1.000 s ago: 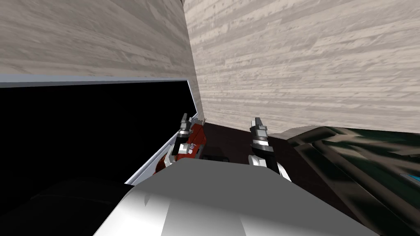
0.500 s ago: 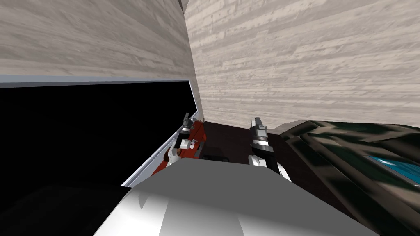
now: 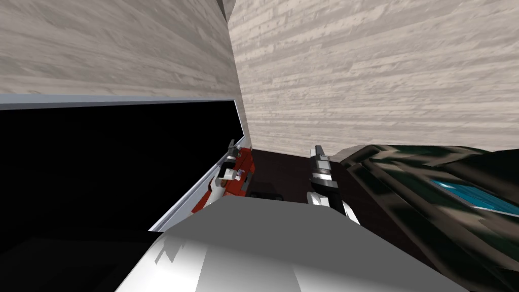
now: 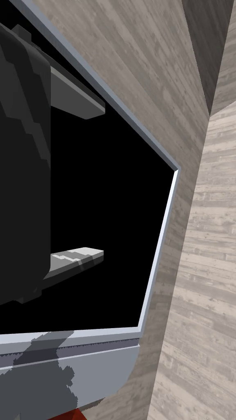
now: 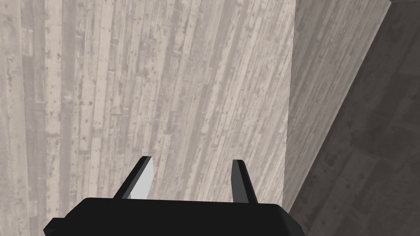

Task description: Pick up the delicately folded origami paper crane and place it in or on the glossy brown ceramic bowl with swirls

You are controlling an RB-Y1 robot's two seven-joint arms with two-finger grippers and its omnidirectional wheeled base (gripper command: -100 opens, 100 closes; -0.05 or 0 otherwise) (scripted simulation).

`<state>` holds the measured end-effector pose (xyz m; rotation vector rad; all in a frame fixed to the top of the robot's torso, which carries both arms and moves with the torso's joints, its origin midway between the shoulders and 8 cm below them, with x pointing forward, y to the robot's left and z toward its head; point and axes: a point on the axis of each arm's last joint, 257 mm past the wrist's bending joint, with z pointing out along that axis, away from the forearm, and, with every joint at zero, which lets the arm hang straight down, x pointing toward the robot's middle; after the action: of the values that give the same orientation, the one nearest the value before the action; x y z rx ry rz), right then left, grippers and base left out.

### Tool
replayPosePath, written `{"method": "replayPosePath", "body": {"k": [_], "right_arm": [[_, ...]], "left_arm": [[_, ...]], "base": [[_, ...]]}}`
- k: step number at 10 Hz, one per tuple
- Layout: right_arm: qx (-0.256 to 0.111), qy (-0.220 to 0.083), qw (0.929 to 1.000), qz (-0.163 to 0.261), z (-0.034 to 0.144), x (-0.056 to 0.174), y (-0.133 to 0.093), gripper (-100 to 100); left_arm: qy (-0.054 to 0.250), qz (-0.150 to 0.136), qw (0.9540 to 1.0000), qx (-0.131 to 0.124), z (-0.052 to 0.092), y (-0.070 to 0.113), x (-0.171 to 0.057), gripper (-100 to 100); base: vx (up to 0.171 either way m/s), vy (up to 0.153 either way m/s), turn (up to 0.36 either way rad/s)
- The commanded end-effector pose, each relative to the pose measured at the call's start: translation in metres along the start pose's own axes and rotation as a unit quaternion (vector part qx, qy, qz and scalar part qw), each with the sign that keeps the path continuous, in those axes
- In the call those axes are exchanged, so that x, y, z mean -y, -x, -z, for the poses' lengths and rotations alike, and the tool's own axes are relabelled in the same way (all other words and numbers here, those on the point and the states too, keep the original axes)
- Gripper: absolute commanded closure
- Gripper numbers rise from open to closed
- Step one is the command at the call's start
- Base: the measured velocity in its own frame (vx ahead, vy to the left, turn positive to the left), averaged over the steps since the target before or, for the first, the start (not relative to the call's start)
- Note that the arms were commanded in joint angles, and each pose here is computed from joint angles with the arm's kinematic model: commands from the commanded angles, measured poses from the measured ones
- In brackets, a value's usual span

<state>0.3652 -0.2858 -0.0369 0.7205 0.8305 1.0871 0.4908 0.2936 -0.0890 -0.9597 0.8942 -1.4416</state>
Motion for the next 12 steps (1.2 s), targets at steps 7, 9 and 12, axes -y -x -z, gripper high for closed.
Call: {"method": "replayPosePath", "body": {"k": [7, 9, 12], "right_arm": [[0.000, 0.000, 1.0000, 0.000, 0.000, 0.000, 0.000, 0], [0.000, 0.000, 1.0000, 0.000, 0.000, 0.000, 0.000, 0], [0.000, 0.000, 1.0000, 0.000, 0.000, 0.000, 0.000, 0]], "left_arm": [[0.059, 0.056, 0.9965, 0.019, -0.024, 0.017, -0.055, -100], [0.075, 0.069, 0.9944, 0.024, -0.029, 0.022, -0.070, -100], [0.105, 0.093, 0.9896, 0.033, -0.040, 0.030, -0.096, -100]], "base": [[-0.121, 0.015, -0.051], [-0.090, 0.023, -0.059], [-0.086, 0.025, -0.071]]}}
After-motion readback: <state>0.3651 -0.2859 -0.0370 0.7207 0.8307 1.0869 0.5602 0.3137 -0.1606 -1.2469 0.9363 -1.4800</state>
